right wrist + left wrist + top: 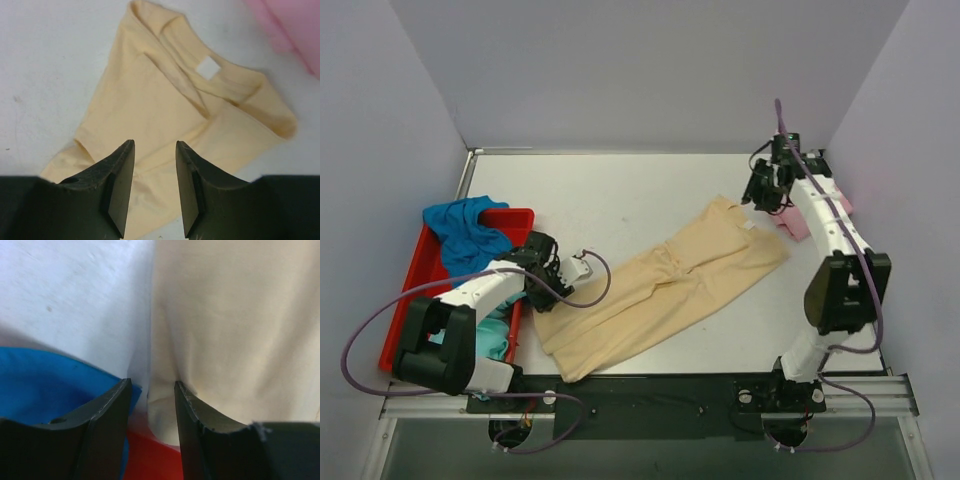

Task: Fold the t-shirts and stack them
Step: Rotate the tshirt 90 degrees

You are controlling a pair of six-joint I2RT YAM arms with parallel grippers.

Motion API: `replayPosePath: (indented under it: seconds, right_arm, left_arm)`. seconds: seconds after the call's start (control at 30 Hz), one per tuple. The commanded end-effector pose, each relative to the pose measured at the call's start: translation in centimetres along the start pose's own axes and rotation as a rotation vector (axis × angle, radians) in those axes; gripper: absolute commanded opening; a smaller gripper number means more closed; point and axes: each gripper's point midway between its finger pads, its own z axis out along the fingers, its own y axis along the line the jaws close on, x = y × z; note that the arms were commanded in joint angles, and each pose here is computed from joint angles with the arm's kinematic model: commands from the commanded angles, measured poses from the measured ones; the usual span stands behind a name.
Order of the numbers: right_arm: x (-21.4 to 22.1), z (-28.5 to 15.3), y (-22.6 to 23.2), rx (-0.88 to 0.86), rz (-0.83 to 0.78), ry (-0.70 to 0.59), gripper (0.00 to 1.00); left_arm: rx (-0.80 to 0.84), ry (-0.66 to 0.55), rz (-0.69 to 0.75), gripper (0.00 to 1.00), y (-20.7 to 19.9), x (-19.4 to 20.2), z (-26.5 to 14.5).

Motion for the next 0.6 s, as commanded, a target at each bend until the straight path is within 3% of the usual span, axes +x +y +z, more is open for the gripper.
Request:
replayPosePath:
  seconds: [0.0, 0.13, 0.43, 0.57]
  right_arm:
    - [4.8, -0.3, -10.2, 0.171, 0.180, 0.045, 0.33]
    - [8.4, 1.4, -14.2, 0.182, 0.291, 0.111, 0.31]
    - [9.6, 6.7, -14.5, 0.176, 0.338, 0.253, 0.33]
    - [10.1, 8.7, -12.8, 0.136, 0.304, 0.306, 0.11]
  left_arm:
    - [0.131, 0.134, 0.065, 0.50, -4.5, 4.9, -1.2]
    - [0.150, 0.146, 0.083, 0.50, -5.6, 5.8, -2.0]
    - [0.202, 0.068, 0.064, 0.53, -5.6, 3.3, -4.4]
    - [0.175, 0.059, 0.025, 0.57, -4.2, 2.9, -5.6]
